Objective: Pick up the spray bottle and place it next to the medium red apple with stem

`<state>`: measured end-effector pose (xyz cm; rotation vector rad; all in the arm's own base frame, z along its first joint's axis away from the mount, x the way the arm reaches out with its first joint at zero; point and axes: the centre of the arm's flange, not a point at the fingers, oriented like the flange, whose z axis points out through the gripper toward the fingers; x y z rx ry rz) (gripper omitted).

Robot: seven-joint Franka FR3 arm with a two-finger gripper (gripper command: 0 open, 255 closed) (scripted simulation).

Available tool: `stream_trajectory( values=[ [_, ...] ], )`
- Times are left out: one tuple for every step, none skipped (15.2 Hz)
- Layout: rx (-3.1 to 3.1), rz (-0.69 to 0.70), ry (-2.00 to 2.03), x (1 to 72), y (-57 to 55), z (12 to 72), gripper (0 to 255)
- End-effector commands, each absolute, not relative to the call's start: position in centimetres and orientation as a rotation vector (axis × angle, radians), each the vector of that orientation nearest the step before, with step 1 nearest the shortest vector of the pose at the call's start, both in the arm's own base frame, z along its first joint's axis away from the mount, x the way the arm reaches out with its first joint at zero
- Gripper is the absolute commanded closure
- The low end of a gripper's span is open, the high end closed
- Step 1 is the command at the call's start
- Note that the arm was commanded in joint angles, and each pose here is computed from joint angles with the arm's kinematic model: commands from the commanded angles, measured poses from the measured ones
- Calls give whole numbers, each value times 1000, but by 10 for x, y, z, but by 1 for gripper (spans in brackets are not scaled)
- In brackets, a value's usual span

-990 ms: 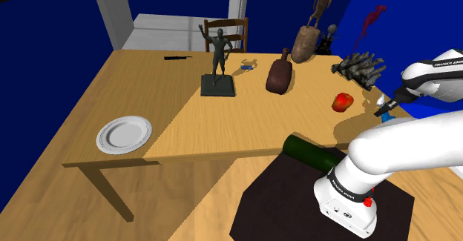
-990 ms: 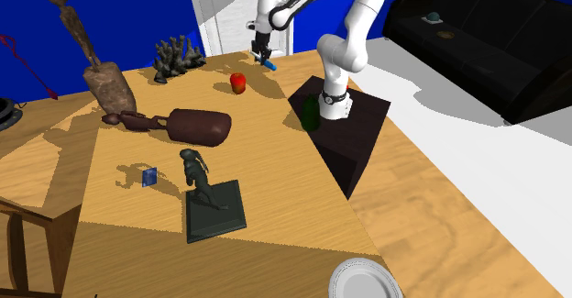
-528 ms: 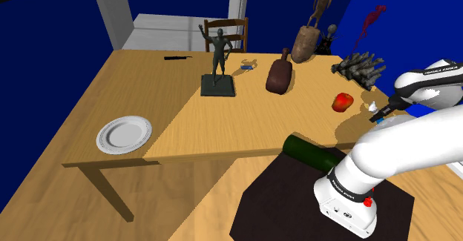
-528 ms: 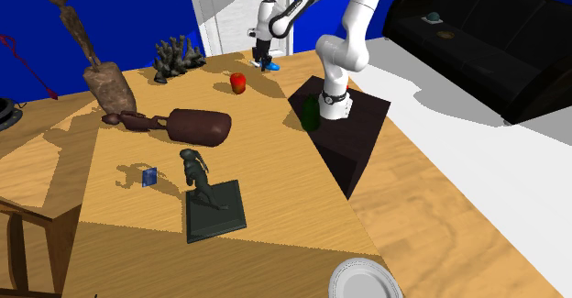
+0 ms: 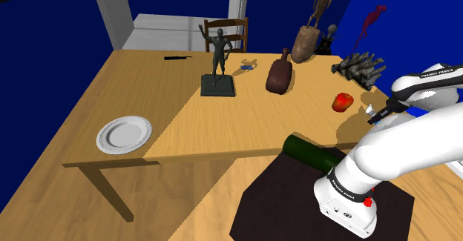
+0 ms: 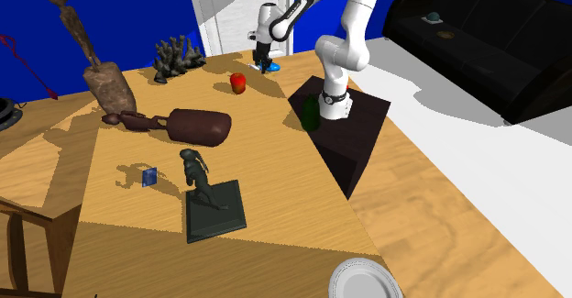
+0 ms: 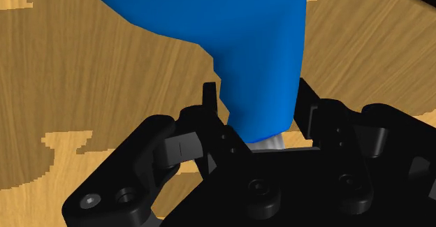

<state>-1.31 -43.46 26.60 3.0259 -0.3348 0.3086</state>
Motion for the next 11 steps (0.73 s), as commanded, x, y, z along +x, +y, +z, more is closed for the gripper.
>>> stream_trajectory(
  values=[
    [3026, 309, -335, -13, -435, 266, 255],
    [3026, 309, -335, -13, -435, 266, 255],
    [3026, 309, -335, -13, -435, 266, 0],
    [3026, 309, -335, -13, -435, 266, 0],
    [3026, 309, -335, -13, -435, 266, 0],
    [3026, 309, -335, -13, -435, 266, 0],
    [3026, 309, -335, -13, -435, 266, 0],
    [3026, 309, -335, -13, -435, 266, 0],
    [3026, 309, -335, -16, -433, 279, 0],
    [3026, 309, -335, -18, -432, 292, 0],
    [3026, 309, -335, -21, -431, 305, 0]
  ],
)
